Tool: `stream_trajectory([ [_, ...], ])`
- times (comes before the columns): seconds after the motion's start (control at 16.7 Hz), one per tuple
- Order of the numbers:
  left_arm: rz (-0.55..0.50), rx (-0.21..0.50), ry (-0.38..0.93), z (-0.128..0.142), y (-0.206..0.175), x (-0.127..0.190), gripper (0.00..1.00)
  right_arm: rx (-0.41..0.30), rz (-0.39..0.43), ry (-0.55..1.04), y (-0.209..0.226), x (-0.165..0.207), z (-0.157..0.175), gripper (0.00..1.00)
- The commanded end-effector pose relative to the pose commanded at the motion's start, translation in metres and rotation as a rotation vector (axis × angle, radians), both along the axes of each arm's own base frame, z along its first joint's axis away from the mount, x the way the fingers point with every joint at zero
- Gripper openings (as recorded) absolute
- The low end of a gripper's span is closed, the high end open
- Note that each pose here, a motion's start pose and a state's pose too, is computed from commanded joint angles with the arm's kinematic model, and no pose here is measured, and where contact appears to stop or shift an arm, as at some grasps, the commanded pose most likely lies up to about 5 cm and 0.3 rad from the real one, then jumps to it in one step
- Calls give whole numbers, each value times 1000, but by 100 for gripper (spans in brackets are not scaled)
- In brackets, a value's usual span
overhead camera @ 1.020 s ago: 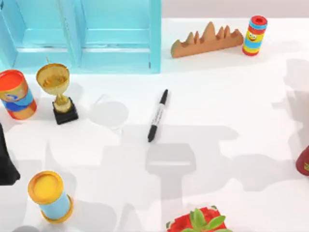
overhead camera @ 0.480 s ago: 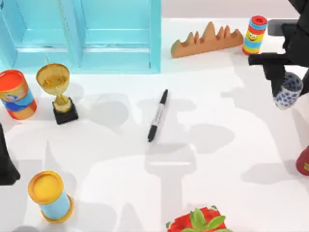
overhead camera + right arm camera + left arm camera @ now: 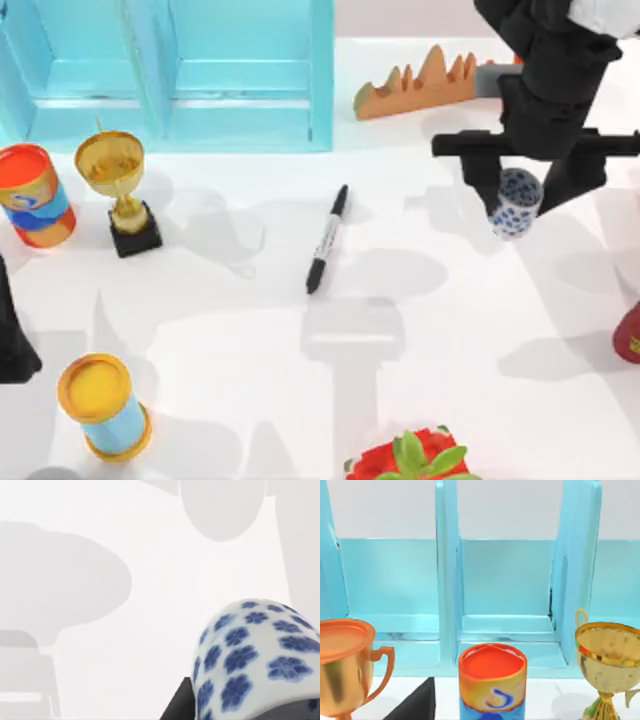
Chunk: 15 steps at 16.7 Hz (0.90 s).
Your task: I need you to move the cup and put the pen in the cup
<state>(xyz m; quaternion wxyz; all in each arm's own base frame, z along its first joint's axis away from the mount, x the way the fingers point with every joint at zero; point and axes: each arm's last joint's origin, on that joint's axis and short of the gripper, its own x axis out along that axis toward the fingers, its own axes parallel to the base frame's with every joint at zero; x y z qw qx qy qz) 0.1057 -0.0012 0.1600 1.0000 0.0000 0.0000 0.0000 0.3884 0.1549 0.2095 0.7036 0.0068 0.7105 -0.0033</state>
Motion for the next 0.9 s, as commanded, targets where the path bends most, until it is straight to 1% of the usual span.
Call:
stream_trajectory([
  [0.18, 0, 0, 0, 0, 0, 0, 100, -3, 3, 0, 1, 0, -11, 0],
  [0.42, 0, 0, 0, 0, 0, 0, 100, 1, 4, -8, 2, 1, -41, 0],
  [0.66, 0, 0, 0, 0, 0, 0, 100, 0, 4, -7, 2, 1, -44, 0],
  [0.9, 0, 0, 0, 0, 0, 0, 100, 0, 4, -7, 2, 1, -44, 30],
])
